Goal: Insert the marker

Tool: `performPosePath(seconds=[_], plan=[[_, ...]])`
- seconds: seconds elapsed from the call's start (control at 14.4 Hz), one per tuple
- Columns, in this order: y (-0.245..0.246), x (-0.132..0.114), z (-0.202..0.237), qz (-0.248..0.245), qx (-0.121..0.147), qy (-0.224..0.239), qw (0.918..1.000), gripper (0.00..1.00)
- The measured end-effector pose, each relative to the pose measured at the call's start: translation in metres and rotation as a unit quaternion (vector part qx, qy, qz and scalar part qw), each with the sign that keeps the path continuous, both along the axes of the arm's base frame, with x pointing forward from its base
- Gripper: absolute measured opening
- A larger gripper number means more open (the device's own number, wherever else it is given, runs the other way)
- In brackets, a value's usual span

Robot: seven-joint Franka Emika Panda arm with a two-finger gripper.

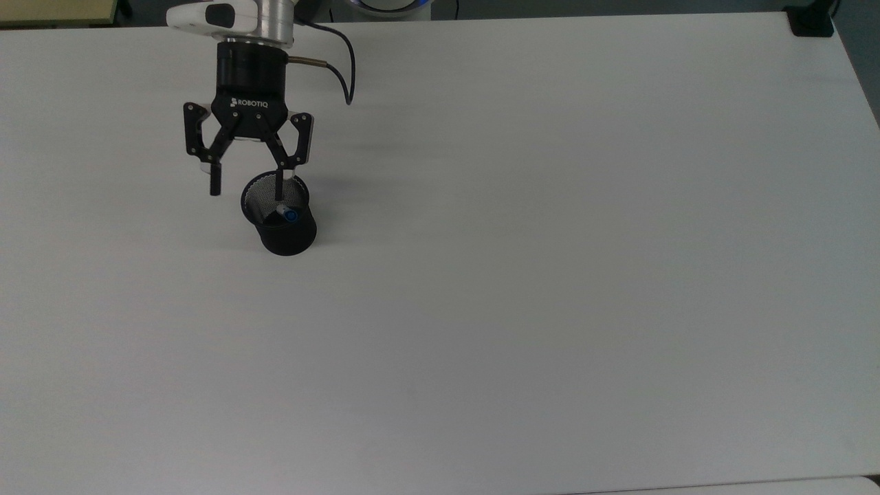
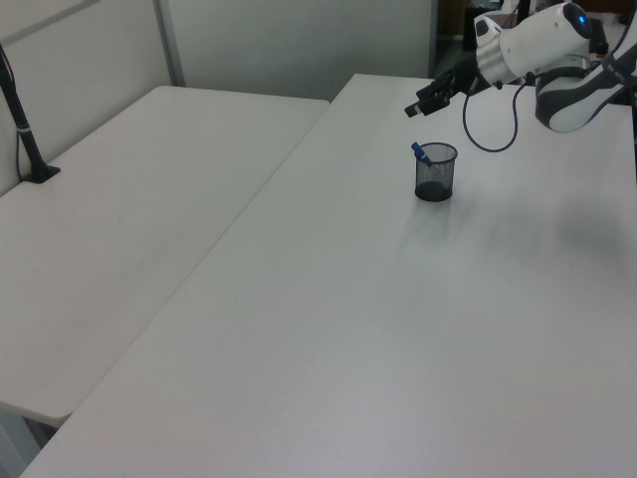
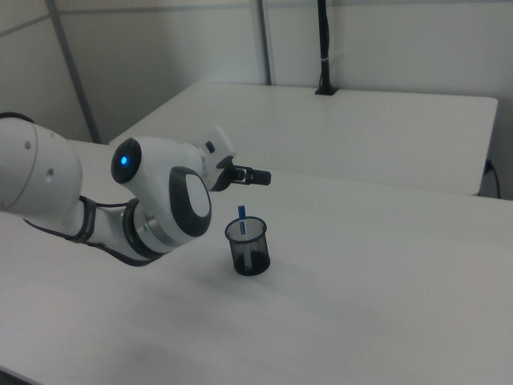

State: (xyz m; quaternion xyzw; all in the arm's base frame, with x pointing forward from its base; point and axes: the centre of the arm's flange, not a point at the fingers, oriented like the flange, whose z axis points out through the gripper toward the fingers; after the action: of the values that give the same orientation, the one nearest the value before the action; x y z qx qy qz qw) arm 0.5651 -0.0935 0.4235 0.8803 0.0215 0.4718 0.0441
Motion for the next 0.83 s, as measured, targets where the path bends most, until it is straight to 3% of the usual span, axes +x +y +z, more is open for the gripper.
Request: performPosePath(seconds=[0.07,0.14,0.49,0.69,0.83], plan=[[0.004,0.003,0.006,-0.015,-0.004,0.012,0.9998,0.93],[0.012,0.006,0.012,-0.027,-0.004,0.021,0.9994,1.00],[0.048,0.034,0.037,-0.116,0.005,0.070,0.9908,1.00],[0.071,0.051,0.063,-0.190,0.048,0.113,0.9741,1.00],[0.082,0.057,0.084,-0.237,0.095,0.150,0.9549,1.00]])
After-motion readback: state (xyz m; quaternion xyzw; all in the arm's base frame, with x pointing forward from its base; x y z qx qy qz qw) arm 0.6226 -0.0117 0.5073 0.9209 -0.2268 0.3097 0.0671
